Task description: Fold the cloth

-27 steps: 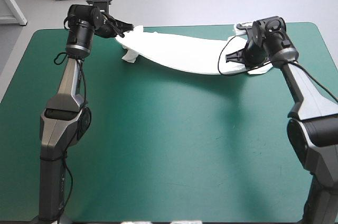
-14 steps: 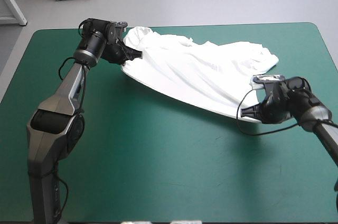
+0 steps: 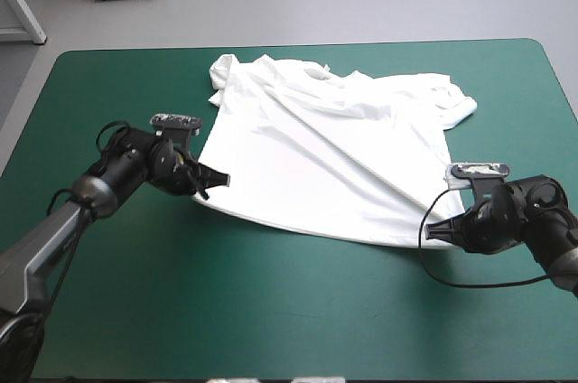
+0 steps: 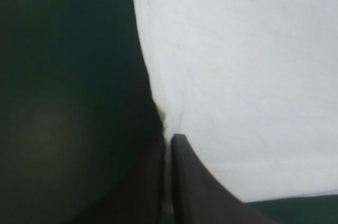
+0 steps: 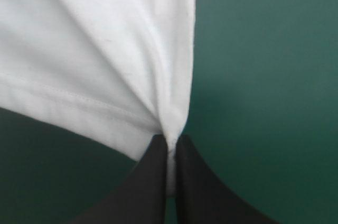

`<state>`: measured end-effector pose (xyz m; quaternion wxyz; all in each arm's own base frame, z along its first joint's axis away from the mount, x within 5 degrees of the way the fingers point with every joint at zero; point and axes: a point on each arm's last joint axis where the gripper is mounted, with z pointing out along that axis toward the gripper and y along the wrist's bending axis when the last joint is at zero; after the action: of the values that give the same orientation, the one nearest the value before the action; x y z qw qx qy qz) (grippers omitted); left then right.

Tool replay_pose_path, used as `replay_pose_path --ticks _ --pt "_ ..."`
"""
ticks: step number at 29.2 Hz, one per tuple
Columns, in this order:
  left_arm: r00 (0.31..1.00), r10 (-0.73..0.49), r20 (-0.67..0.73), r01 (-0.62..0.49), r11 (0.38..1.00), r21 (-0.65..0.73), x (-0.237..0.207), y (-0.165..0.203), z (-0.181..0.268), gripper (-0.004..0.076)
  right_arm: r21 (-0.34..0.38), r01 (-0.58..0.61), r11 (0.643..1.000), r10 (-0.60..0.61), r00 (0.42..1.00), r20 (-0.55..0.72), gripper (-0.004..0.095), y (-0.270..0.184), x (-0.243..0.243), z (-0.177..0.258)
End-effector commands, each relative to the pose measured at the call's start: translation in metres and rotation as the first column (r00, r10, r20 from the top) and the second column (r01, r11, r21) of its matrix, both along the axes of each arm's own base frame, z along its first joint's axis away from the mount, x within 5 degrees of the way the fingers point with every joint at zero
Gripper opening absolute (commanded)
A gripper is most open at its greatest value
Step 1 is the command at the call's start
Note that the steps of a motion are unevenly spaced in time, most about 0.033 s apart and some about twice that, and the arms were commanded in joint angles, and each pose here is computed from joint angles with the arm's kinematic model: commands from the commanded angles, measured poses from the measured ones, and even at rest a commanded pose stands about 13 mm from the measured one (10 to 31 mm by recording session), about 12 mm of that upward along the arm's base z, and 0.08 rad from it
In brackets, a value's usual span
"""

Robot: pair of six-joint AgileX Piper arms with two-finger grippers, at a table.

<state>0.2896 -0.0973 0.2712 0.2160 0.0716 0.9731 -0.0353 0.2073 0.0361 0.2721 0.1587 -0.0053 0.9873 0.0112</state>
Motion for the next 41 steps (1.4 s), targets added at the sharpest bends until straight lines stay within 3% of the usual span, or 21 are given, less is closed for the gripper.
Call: replay_pose_path --ticks 1,15,19,24,35,39,41 --pt "0.997 0.030 0.066 -0.027 0.999 -0.045 -0.033 0.009 0.011 -0.0009 0.027 -0.008 1.000 0.008 1.000 -0.011 -0.0017 -0.001 -0.017 -0.003" --pt "0.989 0.030 -0.148 -0.041 0.996 -0.078 -0.157 0.026 -0.026 -0.0009 0.098 0.012 0.995 0.002 0.990 -0.144 -0.0017 -0.009 -0.101 -0.011" --pt "0.981 0.012 -0.193 -0.032 0.994 -0.101 -0.182 0.024 -0.028 -0.0009 0.175 0.037 0.984 -0.015 0.992 -0.123 -0.0017 -0.006 -0.118 -0.015" --pt "0.973 0.007 -0.230 -0.032 0.994 -0.108 -0.202 0.025 -0.029 -0.0009 0.260 0.054 0.964 -0.014 0.988 -0.157 -0.0017 -0.001 -0.134 -0.029" --pt "0.971 -0.001 -0.239 -0.027 0.993 -0.115 -0.215 0.028 -0.034 -0.0008 0.287 0.046 0.957 -0.018 0.995 -0.098 -0.0016 -0.001 -0.140 -0.022" --pt "0.956 0.001 -0.292 -0.042 0.990 -0.136 -0.219 0.026 -0.034 0.0025 0.306 0.035 0.952 -0.017 0.998 -0.061 0.0090 0.001 -0.137 -0.011" --pt "0.926 -0.030 -0.377 -0.048 0.979 -0.197 -0.228 0.020 -0.034 0.0140 0.342 0.024 0.939 -0.017 1.000 -0.026 0.0354 0.004 -0.135 0.002"
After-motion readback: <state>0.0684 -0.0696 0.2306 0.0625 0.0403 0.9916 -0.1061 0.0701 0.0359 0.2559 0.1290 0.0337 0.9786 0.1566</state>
